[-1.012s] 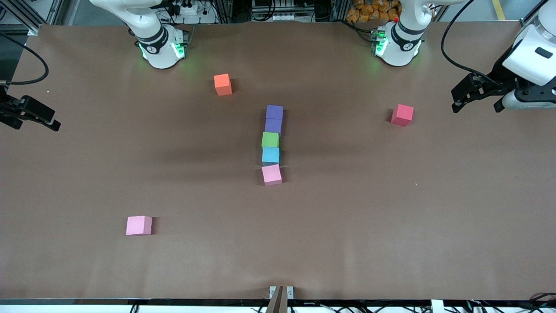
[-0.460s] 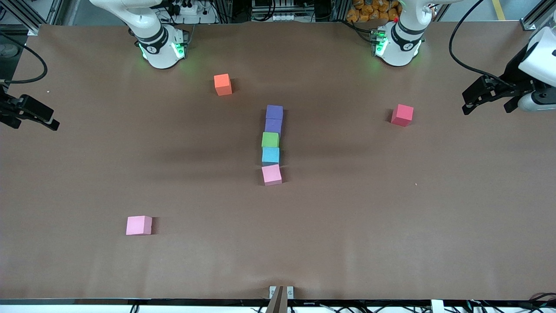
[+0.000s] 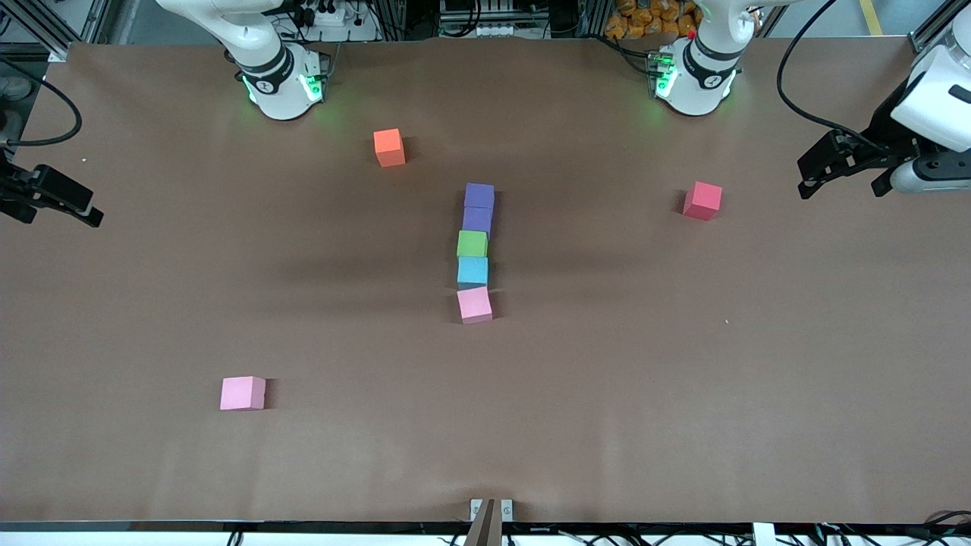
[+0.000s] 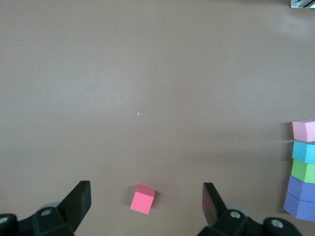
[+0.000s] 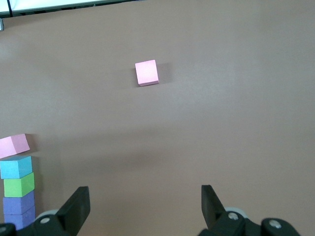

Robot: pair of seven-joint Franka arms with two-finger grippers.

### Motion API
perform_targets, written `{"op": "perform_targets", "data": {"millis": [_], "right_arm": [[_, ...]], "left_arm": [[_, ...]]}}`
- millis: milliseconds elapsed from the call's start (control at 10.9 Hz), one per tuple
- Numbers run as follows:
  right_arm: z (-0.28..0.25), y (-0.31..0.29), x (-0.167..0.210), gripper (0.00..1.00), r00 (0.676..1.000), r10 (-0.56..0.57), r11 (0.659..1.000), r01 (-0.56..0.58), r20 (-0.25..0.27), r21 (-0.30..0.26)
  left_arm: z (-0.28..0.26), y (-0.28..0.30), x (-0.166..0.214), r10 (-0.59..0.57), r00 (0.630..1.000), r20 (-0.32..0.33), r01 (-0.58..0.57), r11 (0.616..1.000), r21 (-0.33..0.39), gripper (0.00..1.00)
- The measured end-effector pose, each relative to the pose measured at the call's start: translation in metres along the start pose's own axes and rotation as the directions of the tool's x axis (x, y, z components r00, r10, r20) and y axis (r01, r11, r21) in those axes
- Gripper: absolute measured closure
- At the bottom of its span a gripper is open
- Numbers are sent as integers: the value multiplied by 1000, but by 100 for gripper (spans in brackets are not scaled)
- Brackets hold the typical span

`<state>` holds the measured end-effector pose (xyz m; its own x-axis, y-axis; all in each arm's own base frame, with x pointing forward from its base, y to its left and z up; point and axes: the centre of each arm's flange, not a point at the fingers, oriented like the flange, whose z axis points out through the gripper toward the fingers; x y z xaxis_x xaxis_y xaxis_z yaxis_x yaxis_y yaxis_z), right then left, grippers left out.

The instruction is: Arrange blocks into number 1

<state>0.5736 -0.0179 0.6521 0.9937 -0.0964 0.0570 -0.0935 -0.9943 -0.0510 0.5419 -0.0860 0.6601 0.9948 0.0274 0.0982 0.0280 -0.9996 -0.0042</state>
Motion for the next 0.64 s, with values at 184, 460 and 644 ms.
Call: {"op": "perform_targets", "data": {"millis": [184,460,644], "right_arm": [[0,0,0,0,1000,0,1000,0,1,0],[1,0,-1,0,1000,0,1000,0,12,-1],[2,1,-2,0,1000,1,1000,-1,23,-1]], "left_arm": [[0,-2,0,-3,1000,0,3,1000,0,0],[0,-4,1,-8,1000,0,8,1000,1,0],[2,-8,2,-16,1000,3,16,1000,1,0]]}}
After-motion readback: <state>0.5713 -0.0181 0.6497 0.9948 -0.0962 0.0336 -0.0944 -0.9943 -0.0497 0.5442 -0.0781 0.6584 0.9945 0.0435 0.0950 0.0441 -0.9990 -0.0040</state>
